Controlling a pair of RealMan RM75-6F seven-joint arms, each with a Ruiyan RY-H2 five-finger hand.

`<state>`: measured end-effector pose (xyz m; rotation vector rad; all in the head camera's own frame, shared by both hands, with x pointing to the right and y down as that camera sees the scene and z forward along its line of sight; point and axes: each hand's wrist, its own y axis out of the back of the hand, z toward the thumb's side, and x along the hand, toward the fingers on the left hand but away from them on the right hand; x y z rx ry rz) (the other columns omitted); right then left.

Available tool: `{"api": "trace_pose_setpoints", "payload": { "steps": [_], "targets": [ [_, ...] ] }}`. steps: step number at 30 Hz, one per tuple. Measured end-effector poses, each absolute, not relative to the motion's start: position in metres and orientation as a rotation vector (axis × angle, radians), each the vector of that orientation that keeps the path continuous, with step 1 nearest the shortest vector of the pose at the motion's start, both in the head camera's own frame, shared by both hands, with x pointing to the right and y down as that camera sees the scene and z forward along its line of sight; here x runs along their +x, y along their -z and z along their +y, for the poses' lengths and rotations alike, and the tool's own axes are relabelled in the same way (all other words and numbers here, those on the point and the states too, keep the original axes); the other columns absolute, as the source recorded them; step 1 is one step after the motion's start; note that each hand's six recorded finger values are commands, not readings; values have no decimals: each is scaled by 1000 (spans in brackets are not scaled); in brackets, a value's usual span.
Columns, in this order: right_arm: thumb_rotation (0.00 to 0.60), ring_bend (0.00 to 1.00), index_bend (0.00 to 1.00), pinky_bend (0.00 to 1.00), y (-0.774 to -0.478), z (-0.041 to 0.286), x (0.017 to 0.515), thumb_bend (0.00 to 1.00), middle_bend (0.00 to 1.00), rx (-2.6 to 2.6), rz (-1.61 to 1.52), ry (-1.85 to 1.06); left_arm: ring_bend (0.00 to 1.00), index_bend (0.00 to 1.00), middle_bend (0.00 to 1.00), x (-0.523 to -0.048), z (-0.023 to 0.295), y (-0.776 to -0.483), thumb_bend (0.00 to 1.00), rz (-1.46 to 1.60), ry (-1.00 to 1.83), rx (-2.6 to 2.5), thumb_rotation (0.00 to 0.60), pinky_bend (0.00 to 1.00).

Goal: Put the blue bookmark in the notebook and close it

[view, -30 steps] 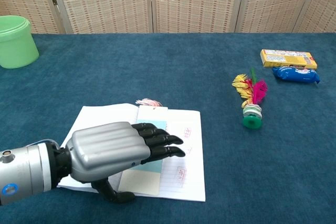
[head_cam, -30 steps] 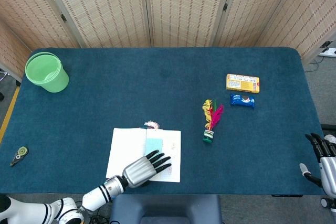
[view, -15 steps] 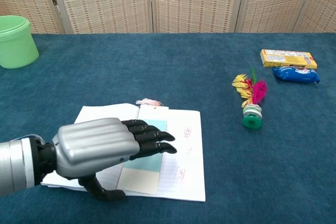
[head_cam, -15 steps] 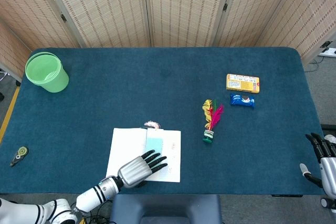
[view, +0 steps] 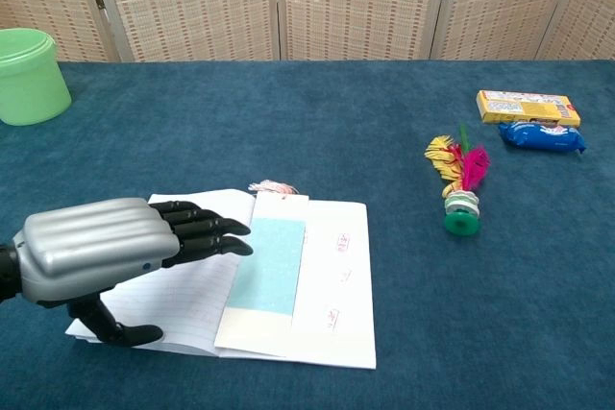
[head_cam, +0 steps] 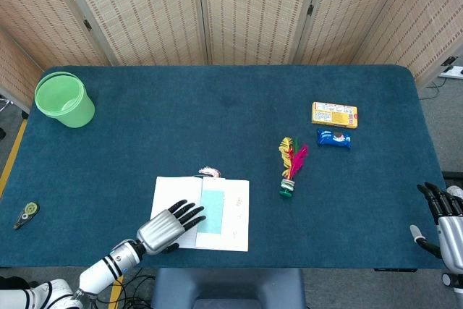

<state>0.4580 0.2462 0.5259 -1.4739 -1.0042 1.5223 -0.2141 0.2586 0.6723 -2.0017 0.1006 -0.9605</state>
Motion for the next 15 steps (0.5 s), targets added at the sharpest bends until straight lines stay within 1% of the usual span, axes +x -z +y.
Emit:
{"api": "trace_pose_setpoints", "payload": {
  "steps": [8, 15],
  "targets": [
    [600, 201, 137, 217, -524, 245, 456, 205, 132, -1473, -1001, -1518, 0, 63, 17, -229, 262, -663, 315, 107, 951, -1969, 600, 112],
    [600, 201, 137, 217, -525, 244, 455, 205, 132, -1476, -995, -1517, 0, 56, 13, -249, 268, -667, 315, 71, 998, -1946, 600, 112]
  ]
}}
